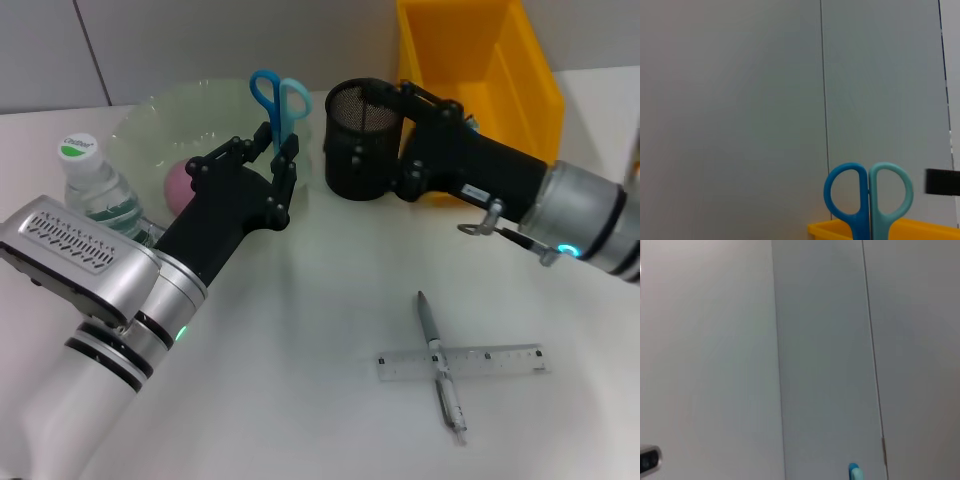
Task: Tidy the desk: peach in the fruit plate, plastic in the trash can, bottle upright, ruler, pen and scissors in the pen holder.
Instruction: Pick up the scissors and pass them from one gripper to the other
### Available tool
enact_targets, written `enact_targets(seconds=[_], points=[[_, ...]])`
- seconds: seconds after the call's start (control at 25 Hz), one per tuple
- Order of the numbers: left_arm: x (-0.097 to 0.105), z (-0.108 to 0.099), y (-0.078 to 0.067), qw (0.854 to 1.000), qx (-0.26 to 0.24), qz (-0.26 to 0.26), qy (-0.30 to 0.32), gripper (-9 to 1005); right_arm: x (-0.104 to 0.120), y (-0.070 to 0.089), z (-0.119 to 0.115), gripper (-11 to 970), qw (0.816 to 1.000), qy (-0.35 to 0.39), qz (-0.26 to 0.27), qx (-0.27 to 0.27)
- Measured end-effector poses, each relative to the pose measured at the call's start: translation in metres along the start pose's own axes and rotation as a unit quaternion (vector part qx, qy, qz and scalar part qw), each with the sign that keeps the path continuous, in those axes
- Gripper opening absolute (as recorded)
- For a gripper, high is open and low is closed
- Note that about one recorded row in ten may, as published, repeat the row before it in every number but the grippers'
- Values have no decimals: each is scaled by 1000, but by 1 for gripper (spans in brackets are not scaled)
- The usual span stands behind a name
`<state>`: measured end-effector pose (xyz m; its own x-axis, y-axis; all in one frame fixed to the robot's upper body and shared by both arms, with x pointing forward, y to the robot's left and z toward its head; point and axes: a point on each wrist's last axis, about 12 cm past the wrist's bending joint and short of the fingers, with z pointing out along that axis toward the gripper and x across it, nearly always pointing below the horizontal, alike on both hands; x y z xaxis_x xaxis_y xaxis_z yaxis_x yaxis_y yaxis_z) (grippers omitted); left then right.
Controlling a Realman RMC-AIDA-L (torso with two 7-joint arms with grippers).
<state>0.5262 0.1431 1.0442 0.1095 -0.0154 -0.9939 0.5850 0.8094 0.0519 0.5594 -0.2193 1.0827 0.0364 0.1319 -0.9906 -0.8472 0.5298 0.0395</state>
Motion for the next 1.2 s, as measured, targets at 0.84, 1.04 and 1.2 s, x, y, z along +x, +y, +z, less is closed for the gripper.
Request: enact_targets(seconds=[0.84,1.04,1.2], points=[[-3,5,-1,1000,2,11,-7,190,-1,-3,49,808,999,29,-31,-3],[-3,5,-1,1000,3,13,-6,188,0,-1,56,808,999,30,-33,0],[-2,5,0,1000,3,13,-5,187,1,0,58,808,999,30,-36,1]])
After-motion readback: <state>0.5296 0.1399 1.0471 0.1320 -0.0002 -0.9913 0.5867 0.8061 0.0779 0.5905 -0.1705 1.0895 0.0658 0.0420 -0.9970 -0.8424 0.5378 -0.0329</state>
